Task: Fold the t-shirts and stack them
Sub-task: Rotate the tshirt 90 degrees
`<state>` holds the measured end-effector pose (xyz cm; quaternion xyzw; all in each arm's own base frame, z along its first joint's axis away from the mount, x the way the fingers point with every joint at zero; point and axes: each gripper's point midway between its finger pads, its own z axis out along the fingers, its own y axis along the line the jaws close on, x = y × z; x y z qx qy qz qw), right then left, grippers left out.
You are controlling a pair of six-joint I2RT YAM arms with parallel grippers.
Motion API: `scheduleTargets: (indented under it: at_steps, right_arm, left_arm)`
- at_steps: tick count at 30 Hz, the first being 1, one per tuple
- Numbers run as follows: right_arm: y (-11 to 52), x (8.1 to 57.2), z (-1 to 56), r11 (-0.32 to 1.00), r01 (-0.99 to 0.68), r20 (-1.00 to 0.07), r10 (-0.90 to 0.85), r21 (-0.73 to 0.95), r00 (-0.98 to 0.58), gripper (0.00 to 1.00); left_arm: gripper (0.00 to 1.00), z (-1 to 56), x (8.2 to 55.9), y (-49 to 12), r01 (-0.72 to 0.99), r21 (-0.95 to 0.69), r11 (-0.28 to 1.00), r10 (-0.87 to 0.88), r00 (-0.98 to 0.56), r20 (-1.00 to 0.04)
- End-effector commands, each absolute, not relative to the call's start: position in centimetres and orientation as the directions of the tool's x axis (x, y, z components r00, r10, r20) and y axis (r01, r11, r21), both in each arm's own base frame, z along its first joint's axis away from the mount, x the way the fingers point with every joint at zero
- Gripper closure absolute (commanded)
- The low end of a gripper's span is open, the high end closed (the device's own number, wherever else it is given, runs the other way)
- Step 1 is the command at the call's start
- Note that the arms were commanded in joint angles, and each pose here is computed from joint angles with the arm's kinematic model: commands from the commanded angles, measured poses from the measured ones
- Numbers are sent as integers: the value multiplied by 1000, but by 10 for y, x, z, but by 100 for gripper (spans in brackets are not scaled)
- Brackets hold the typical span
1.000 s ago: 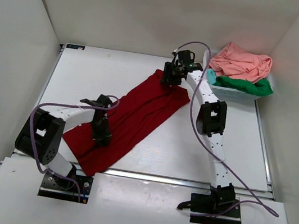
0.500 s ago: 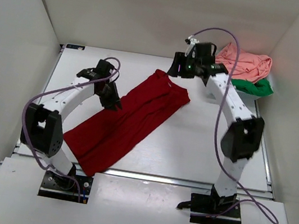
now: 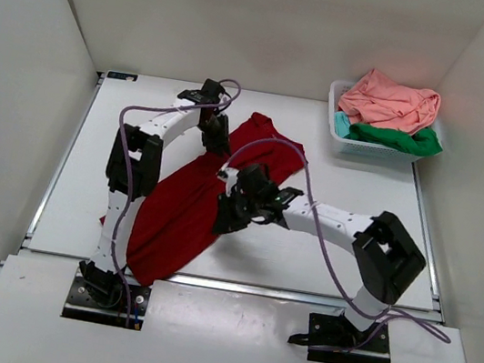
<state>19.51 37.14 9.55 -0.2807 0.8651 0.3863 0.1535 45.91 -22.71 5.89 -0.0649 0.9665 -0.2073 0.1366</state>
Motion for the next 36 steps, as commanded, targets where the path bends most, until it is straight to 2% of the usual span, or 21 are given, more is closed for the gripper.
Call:
scheduleTargets:
  at_steps: [1,7,8,9,10,14,19,26,32,36]
  right_arm:
    - [418,194,119,392,-656,-580,-307,645,-754,91]
    - [475,177,95,309,-701,-576,-409,643,-708,93]
    - [475,173,74,344,-678,-527,-439,650,-728,94]
    - [471,169,55,395,-647,-460,-472,653,-752,94]
    - [471,170,53,398,-650,-457,-479,647,-749,95]
    - [422,163,12,559,-596,-327,-511,577,-795,97]
    - [331,173,-3,734,-528,-183,-502,427,-846,97]
    - [243,213,-2,859,-392,-118,-374,330,-920,98]
    - [216,239,4,872,-351,-141,-322,341,-936,97]
    - [224,236,13,817,-436,-168,-403,377,-900,97]
  left_arm:
    - [64,61,477,-221,-43,-432,901,-171,-949,-263]
    - [64,30,500,-209,-87,-408,909,-198,-951,-236]
    - [64,22,500,-211,-95,-404,910,-198,-955,-220]
    - [65,28,509,-210,-88,-400,912,-200,-948,-248]
    - [65,17,506,-209,-101,-380,919,-199,-954,-226]
    - [64,9,513,-209,-103,-340,935,-189,-955,-229]
    - [64,-2,514,-195,-138,-290,947,-206,-954,-219]
    - [64,4,509,-174,-184,-272,945,-240,-952,-190]
    - [63,7,517,-167,-228,-294,928,-292,-936,-197]
    - [62,16,531,-180,-231,-354,906,-317,-925,-208]
